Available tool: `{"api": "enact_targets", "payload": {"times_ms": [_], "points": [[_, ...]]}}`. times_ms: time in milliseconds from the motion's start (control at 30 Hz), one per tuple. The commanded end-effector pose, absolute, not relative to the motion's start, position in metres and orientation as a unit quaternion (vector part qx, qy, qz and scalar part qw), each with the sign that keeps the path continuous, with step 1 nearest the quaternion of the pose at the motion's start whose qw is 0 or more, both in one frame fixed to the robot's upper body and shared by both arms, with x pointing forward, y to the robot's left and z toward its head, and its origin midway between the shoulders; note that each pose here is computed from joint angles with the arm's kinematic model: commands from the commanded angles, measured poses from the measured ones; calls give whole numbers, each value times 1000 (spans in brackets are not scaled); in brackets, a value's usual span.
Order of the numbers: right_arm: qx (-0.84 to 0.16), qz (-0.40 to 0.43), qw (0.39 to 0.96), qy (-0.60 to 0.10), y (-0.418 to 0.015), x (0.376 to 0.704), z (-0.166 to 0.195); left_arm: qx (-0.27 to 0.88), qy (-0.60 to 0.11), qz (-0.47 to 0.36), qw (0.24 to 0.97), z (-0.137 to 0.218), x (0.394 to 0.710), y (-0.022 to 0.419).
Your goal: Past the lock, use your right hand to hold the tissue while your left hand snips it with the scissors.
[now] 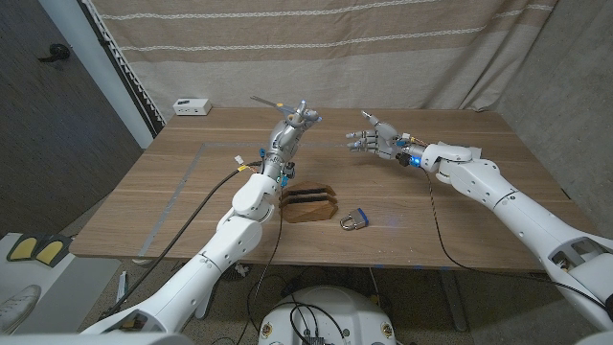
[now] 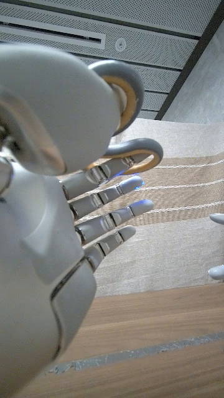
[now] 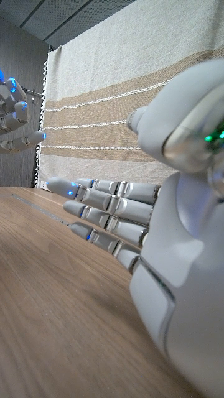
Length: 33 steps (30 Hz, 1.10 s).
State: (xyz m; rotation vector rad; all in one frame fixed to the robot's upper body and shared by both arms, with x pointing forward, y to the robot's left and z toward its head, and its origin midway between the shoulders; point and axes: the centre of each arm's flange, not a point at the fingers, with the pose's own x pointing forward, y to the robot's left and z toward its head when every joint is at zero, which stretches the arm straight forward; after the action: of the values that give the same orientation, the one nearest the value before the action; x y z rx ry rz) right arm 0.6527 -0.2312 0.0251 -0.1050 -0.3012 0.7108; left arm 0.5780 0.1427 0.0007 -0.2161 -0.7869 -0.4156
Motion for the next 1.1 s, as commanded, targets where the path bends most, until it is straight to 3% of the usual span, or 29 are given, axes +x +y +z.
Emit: {"api": "enact_targets", "payload": {"times_ms": [33, 1100], "points": [[-48, 347, 925, -145, -231, 654, 24, -105, -388, -217, 890, 1, 579, 140], [-47, 344, 927, -143, -234, 653, 24, -125, -382, -228, 887, -2, 584, 133]]}}
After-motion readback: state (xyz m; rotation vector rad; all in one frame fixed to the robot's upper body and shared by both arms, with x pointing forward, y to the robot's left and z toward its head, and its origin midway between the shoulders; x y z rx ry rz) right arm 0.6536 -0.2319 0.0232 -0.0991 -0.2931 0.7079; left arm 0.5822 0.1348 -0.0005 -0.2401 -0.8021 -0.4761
